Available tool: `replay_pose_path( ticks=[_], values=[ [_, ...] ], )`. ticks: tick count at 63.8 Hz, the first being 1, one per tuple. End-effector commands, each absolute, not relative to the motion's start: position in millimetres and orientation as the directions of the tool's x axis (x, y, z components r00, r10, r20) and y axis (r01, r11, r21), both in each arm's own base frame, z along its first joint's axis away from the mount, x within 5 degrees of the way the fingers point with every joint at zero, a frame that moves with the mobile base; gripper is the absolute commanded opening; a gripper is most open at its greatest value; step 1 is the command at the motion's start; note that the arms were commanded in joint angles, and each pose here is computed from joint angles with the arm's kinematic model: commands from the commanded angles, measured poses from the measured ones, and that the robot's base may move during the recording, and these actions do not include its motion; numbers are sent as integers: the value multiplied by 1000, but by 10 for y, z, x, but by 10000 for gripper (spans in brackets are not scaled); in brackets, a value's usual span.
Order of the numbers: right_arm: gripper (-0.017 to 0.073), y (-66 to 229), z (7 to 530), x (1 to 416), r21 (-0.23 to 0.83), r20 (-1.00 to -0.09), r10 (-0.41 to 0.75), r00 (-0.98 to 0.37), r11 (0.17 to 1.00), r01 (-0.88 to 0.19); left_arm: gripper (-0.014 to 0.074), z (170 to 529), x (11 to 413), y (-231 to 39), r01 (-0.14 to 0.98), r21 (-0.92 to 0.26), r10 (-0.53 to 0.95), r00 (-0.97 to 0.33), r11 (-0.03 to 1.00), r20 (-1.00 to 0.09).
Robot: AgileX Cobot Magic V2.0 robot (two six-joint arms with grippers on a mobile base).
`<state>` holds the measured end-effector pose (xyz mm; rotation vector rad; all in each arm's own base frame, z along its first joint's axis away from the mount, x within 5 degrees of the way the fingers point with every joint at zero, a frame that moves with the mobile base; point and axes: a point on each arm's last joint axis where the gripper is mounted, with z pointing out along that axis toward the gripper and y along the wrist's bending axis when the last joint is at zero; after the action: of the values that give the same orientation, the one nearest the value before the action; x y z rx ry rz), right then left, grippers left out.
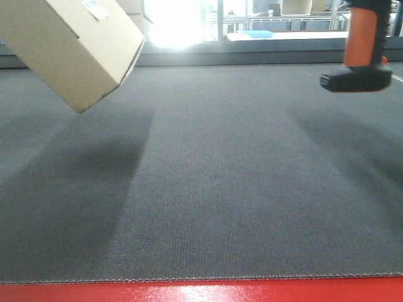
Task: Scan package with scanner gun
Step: 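Lift the scanner gun with the right gripper toward the raised box, then lower the scanner gun back onto the belt with the right gripper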
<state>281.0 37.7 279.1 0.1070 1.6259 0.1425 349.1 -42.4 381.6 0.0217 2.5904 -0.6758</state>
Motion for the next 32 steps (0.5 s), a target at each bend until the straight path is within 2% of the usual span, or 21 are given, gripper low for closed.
replay_pose_path(
  ticks=[1, 19, 32],
  values=[
    [-160, 394, 2875, 2816, 141, -989, 143, 48, 989, -54, -111, 3888, 3462, -425, 136, -469, -109, -882, 873, -458],
    [-160, 400, 2680, 2988, 124, -986, 127, 108, 992, -31, -111, 3888, 3461, -431, 138, -469, -107, -882, 872, -458],
    [-160, 414, 2480, 3082, 126, -990, 127, 63, 992, -22, -111, 3888, 3461, -431, 138, -469, -107, -882, 872, -458]
  ],
)
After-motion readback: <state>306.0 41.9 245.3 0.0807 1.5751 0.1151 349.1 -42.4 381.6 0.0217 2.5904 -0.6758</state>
